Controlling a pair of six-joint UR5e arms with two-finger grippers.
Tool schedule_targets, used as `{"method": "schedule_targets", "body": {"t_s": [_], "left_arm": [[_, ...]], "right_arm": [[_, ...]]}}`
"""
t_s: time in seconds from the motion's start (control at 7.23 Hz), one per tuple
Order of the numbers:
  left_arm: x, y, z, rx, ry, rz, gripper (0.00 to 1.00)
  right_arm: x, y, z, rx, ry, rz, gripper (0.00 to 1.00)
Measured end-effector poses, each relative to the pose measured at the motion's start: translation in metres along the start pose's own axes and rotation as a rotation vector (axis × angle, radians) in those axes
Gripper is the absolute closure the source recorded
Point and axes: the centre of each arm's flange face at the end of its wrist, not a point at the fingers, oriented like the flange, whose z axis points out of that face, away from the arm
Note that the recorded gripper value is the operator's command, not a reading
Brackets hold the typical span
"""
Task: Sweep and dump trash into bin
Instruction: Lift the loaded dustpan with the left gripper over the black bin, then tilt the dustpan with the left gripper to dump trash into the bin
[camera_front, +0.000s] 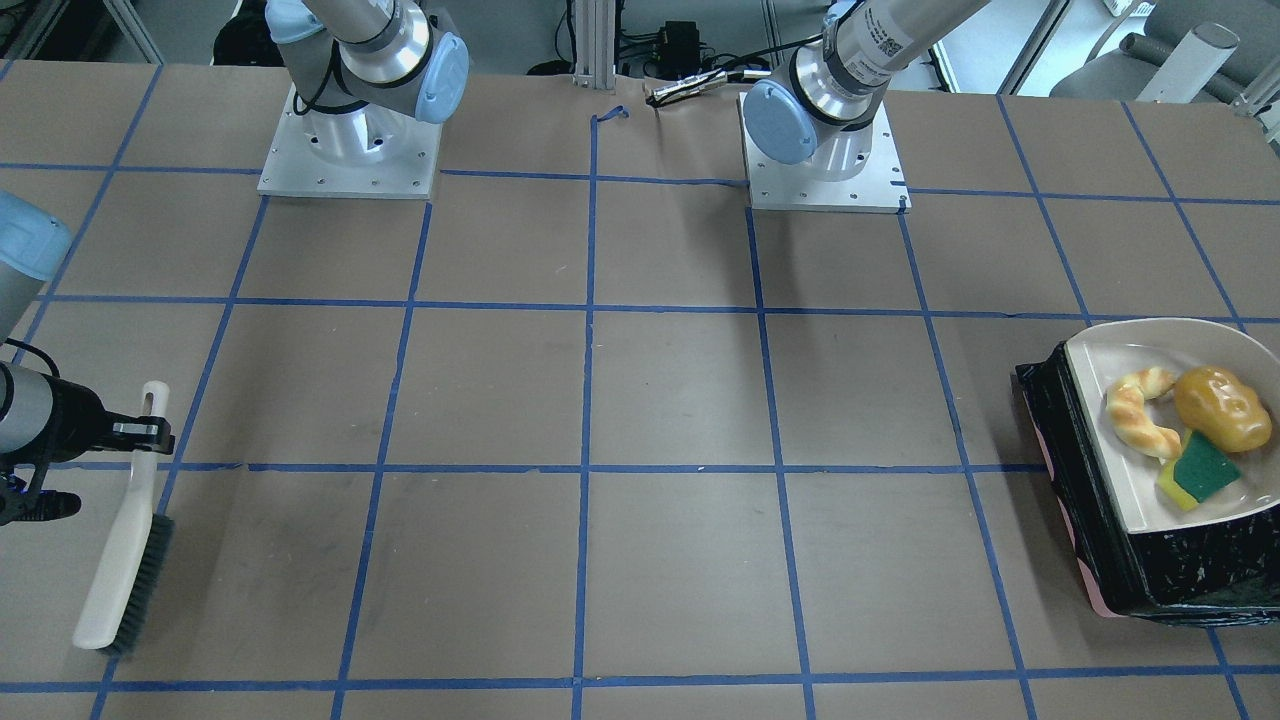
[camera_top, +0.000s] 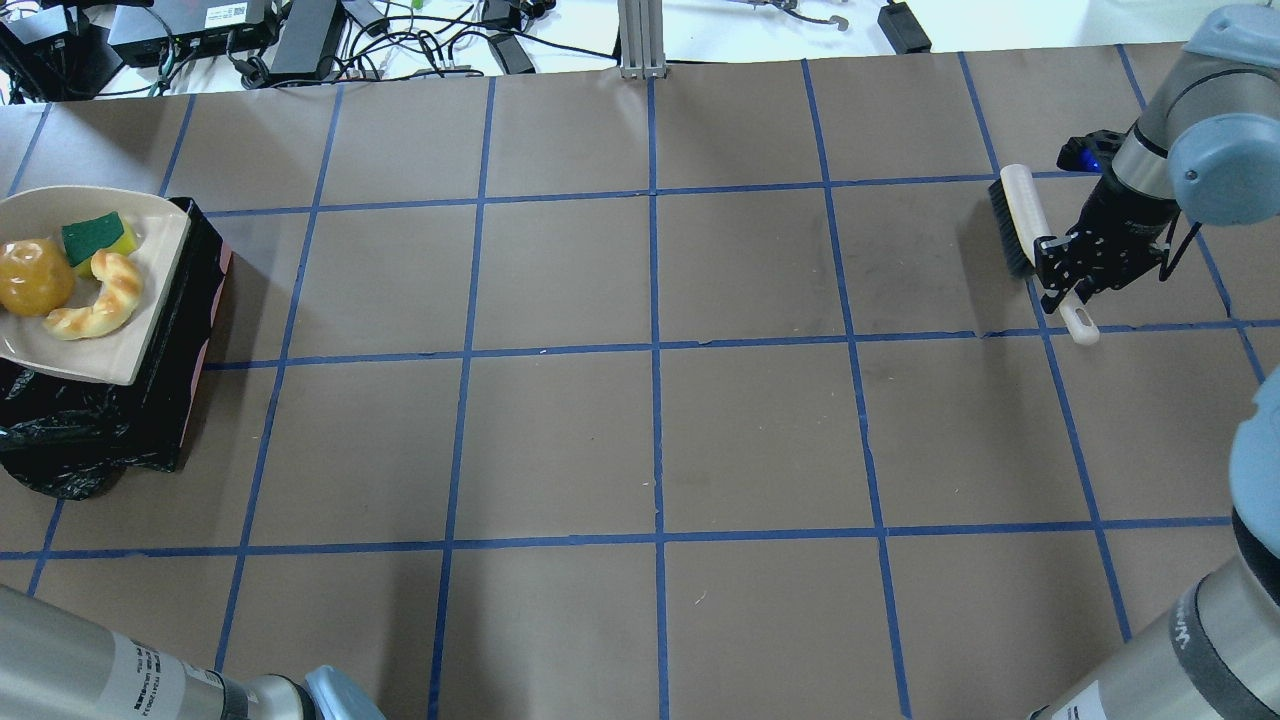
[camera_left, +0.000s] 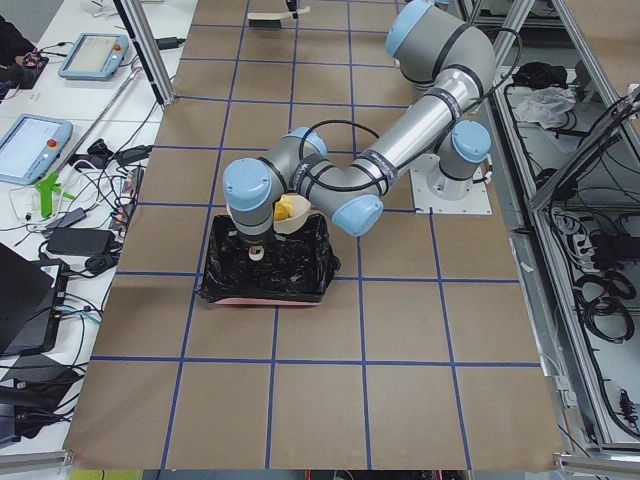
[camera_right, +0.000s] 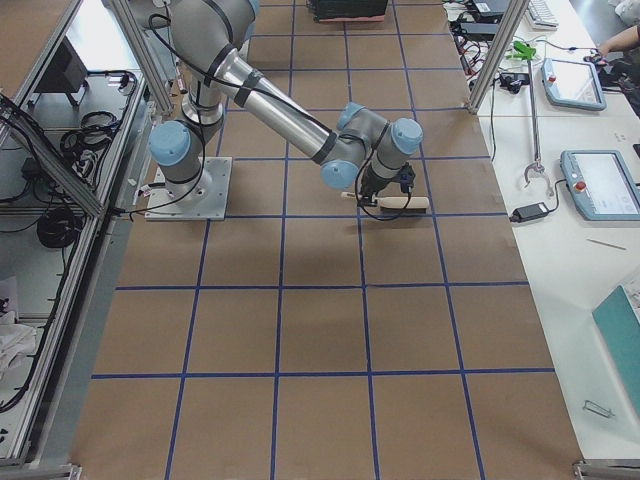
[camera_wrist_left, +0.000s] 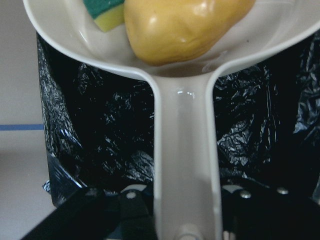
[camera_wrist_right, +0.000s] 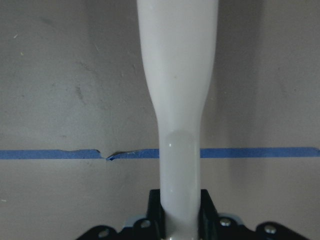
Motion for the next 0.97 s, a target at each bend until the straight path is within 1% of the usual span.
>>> {"method": "schedule_targets", "body": {"t_s": [0.14, 0.28, 0.42, 0.55, 0.83, 0.97], "left_arm": [[0.004, 0.011, -0.001, -0.015, -0.002, 0.000, 1.00], [0.006, 0.020, -0.001, -0.028, 0.000, -0.004, 1.00], [0.006, 0.029, -0.004, -0.054, 0.009, -0.006, 1.00], [0.004, 0.038, -0.010, -0.091, 0.022, -0.007, 1.00], [-0.002, 0.058, -0.013, -0.180, 0.044, 0.005, 1.00], [-0.003, 0.064, -0.009, -0.199, 0.049, 0.023, 1.00]], "right_arm": [[0.001, 0.000, 0.001, -0.002, 0.000, 0.002, 0.92], [0.001, 0.000, 0.001, -0.004, -0.002, 0.001, 0.92], [0.001, 0.000, 0.001, -0.005, -0.004, 0.001, 0.88], [0.001, 0.000, 0.002, -0.007, -0.005, 0.000, 0.84], [0.001, 0.000, 0.003, -0.009, -0.008, 0.001, 0.83], [0.001, -0.001, 0.006, -0.012, -0.010, 0.000, 0.81]]}}
